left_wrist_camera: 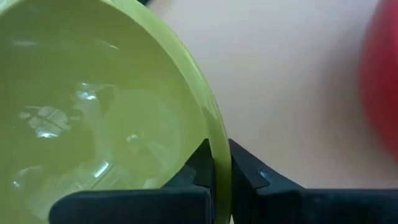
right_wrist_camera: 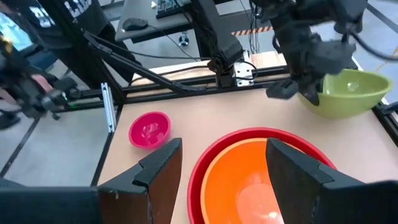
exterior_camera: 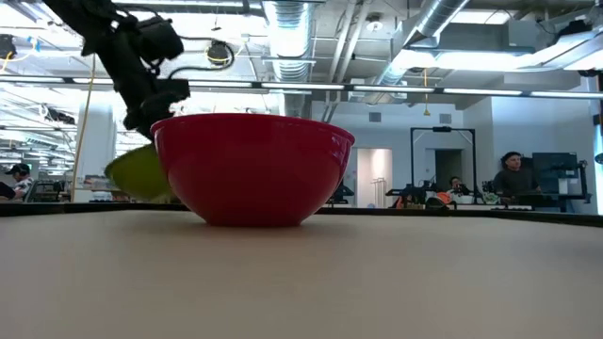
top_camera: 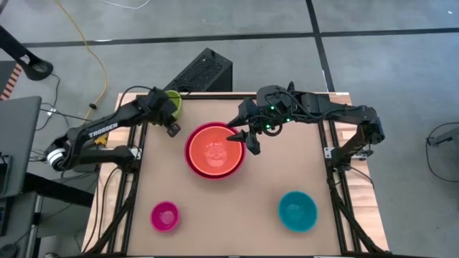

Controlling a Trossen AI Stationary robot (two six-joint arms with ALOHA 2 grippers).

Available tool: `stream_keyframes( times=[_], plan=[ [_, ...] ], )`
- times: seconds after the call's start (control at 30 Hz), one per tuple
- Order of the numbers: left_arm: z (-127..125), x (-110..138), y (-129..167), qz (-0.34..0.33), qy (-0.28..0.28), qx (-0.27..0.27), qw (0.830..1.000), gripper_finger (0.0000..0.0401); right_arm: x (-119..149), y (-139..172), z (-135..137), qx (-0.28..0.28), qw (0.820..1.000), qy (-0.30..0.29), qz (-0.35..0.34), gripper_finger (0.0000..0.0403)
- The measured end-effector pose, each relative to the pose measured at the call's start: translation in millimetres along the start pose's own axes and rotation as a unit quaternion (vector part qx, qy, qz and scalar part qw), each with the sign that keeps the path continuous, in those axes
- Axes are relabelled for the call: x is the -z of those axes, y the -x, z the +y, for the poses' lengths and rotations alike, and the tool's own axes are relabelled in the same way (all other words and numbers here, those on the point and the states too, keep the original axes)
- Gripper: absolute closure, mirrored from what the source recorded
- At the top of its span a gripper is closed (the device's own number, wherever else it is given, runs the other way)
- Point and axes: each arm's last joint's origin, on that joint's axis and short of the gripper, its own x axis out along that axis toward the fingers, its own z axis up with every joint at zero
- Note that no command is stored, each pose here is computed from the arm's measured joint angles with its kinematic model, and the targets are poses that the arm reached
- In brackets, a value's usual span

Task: Nest bowls inside each other
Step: Stack the green bowl on top of the orange bowl

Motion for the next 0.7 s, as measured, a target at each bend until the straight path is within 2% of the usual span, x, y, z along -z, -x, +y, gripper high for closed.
stream_keyframes(
  times=[0.33, 0.57, 0.7],
  plan=[
    [-12, -1, 41, -0.093, 0.027, -0.003, 0.995, 0.0399, 5, -6, -2, 0.003, 1.0, 0.003, 0.022, 0.0168],
    [-27, 1, 67, -0.157, 0.039, 0.042, 0.986, 0.04, 5, -5, -3, 0.006, 1.0, 0.003, 0.026, 0.0168],
    [-35, -6, 87, -0.193, 0.035, 0.066, 0.978, 0.04, 5, -5, -3, 0.007, 1.0, 0.002, 0.026, 0.0168]
  ],
)
